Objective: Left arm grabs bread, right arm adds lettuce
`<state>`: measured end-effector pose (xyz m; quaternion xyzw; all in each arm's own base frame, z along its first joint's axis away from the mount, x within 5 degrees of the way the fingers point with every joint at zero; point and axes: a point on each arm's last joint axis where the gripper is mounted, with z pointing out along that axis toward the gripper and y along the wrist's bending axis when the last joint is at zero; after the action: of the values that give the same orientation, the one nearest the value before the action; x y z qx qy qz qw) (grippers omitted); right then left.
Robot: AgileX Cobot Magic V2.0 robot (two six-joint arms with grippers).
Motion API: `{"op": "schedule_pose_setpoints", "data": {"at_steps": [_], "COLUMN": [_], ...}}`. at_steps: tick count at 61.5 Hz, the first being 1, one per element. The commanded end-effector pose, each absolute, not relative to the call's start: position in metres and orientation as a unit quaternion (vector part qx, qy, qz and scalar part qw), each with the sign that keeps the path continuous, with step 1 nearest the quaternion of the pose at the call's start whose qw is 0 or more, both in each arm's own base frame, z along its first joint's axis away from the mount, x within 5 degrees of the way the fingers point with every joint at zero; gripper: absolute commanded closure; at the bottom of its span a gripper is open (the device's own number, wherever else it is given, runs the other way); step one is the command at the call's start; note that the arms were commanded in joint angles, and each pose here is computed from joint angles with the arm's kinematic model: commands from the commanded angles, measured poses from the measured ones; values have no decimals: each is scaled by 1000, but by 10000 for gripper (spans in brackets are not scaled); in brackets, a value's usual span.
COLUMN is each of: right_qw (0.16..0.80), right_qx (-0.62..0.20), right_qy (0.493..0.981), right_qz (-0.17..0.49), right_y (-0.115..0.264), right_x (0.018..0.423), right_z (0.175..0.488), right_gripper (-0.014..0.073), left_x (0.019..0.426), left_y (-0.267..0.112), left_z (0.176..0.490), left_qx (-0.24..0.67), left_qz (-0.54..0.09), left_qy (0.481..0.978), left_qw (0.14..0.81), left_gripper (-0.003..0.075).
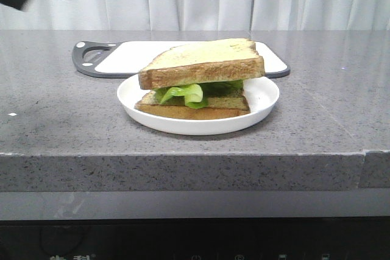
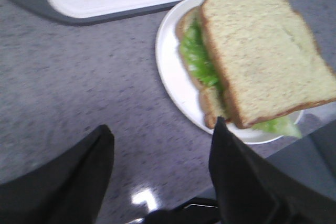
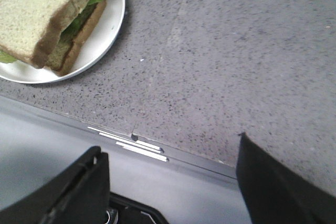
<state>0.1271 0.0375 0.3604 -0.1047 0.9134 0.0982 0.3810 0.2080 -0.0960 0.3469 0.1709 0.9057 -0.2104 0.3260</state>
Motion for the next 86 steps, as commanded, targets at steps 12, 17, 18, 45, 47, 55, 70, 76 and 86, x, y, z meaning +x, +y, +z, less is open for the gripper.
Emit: {"op": "schedule_pose_setpoints", "data": {"at_steps": [12,17,18,45,47,55,70,76,86], "right_qw": [454,460,462,468,468,467,467,463,463], "right_qx": [-90,-91,-91,-93,-93,-93,-93,-93,-93], "right_qy": [881,878,878,875,875,876,876,878,878], "right_qz": [100,93,91,81,81,81,83,82,82], "right_y": [28,25,25,21,21,21,21,21,21], "right_x": [92,86,84,74,74,74,74,74,74], "right_z": [370,367,366,364,364,364,364,363,363], "right_gripper": [64,64,64,135,173,372,669,706,713], "left_x": [152,139,135,101,101,102,103,103,103], "left_y": [-53,-44,-42,-28,-28,-29,-29,-29,-29], "left_z": [367,358,358,334,334,332,332,332,332], "left_qx": [90,87,88,93,93,93,93,93,93], "left_qz": [-113,-91,-88,-75,-75,-76,-77,-77,-77], "left_qy": [898,897,895,873,873,871,868,868,868], "left_qw": [416,424,428,473,473,477,482,481,481], "left_gripper": [323,336,337,408,437,582,741,741,741]}}
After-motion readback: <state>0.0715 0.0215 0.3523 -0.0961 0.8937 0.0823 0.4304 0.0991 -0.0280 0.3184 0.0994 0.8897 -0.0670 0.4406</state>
